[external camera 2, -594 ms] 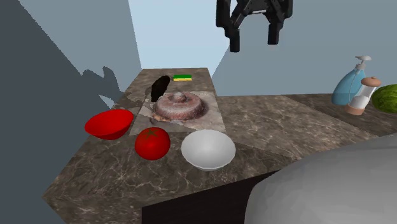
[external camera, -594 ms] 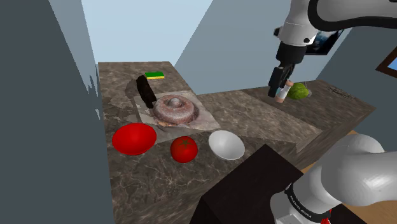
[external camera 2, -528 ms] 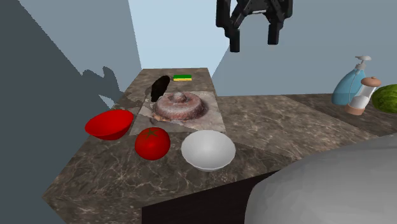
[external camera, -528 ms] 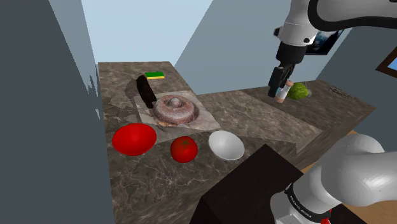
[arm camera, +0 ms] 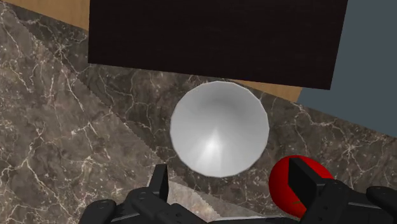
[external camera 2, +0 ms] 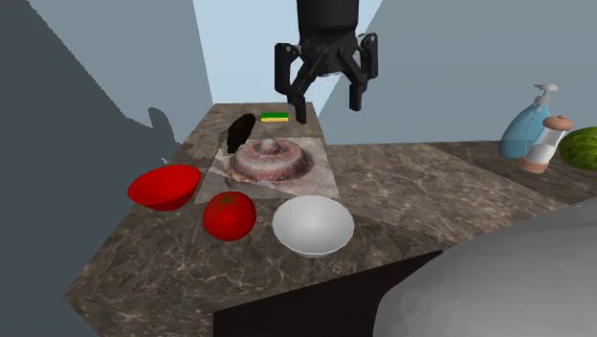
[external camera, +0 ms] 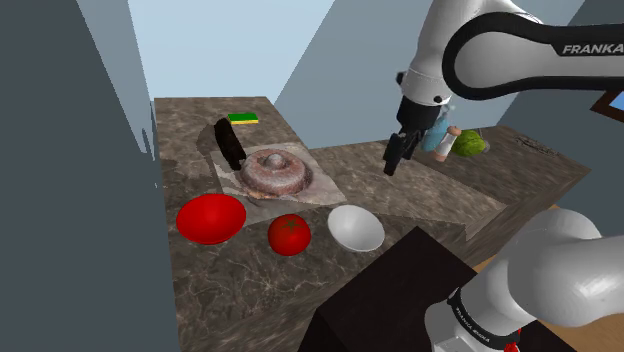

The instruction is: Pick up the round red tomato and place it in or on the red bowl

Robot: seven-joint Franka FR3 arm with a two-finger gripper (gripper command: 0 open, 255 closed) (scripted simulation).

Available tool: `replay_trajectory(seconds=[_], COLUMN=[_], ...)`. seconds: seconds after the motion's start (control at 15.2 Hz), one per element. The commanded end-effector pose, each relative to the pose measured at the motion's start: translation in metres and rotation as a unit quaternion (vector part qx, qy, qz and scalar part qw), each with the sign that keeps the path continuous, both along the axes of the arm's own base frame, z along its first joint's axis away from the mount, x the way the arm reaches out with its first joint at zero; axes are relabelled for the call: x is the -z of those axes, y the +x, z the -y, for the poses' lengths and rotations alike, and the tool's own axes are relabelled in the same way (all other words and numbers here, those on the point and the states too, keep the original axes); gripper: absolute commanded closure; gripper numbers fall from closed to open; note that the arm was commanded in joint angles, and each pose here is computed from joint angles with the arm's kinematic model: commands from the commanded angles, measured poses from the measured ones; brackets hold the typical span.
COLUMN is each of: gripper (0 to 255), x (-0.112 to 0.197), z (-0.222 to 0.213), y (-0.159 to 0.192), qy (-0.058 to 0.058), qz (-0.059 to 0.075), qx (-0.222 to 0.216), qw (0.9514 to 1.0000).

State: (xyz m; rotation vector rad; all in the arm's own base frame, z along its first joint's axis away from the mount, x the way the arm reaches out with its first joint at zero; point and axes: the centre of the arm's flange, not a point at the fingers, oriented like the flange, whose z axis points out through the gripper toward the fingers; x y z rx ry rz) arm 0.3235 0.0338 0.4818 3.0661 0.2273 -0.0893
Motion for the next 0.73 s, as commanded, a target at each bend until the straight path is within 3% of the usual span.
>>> replay_trajectory(seconds=[0.0,0.66], gripper=[0,0], x=[0.017,0.1], z=[-0.015,-0.096], y=[0.008,0.046], qy=[0.004,0.024], qz=[0.011,0.059], qx=[-0.002,-0.013], qw=[0.9999,0.9979])
